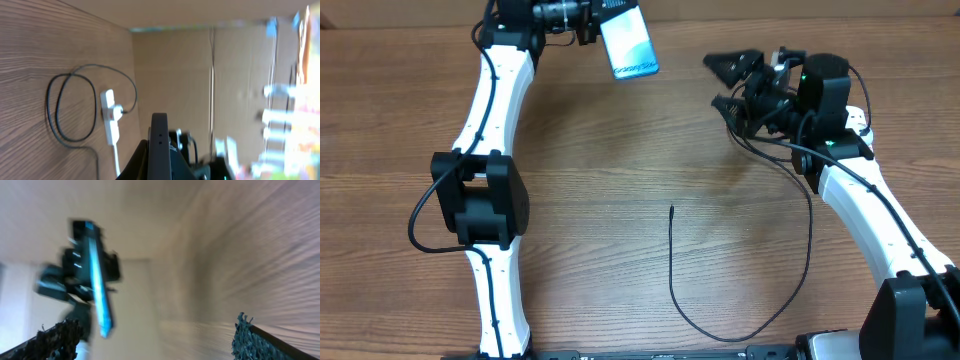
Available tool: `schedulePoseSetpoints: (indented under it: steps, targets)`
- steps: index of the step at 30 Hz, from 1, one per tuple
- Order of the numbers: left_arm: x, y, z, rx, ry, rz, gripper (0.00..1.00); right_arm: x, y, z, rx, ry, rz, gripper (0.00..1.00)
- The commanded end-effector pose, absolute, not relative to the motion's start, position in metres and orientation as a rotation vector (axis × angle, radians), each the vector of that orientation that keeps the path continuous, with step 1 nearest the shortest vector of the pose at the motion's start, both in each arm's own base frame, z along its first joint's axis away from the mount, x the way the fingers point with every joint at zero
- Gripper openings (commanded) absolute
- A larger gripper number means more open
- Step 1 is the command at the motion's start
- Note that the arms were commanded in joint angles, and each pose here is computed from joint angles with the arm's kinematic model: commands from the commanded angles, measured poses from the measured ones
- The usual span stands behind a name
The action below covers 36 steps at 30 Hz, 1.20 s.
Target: Plug charger to phone and switch on socket
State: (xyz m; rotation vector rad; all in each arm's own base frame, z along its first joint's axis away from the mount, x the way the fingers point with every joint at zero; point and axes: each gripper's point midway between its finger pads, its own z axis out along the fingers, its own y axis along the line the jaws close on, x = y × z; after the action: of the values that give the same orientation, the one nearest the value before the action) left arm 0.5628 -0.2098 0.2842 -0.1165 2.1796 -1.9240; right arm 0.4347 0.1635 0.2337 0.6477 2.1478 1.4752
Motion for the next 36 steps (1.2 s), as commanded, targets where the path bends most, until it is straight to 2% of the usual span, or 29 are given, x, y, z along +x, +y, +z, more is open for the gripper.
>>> schedulePoseSetpoints:
  steps: [1, 6, 14, 25, 32, 36]
  targets:
    - [0.527, -0.216, 0.320, 0.298, 2.069, -1.968, 0.04, 0.419, 0.172, 0.235, 0.284, 2.189, 1.398, 1.00]
    - [0.525, -0.216, 0.316, 0.384, 2.029, -1.920, 0.04, 0.387, 0.179, 0.202, 0.024, 2.330, 1.309, 1.00]
    - [0.526, -0.213, 0.289, 0.328, 2.097, -1.836, 0.04, 0.342, 0.158, 0.128, 0.030, 2.703, 0.872, 1.00]
    - [0.528, -0.205, 0.288, 0.355, 2.075, -1.807, 0.04, 0.307, 0.166, 0.095, -0.087, 2.831, 0.267, 1.00]
    - [0.529, -0.200, 0.288, 0.344, 2.075, -1.803, 0.04, 0.296, 0.196, 0.099, -0.181, 2.831, 0.394, 1.00]
    - [0.529, -0.200, 0.288, 0.344, 2.075, -1.803, 0.04, 0.297, 0.198, 0.099, -0.108, 2.836, 0.420, 1.00]
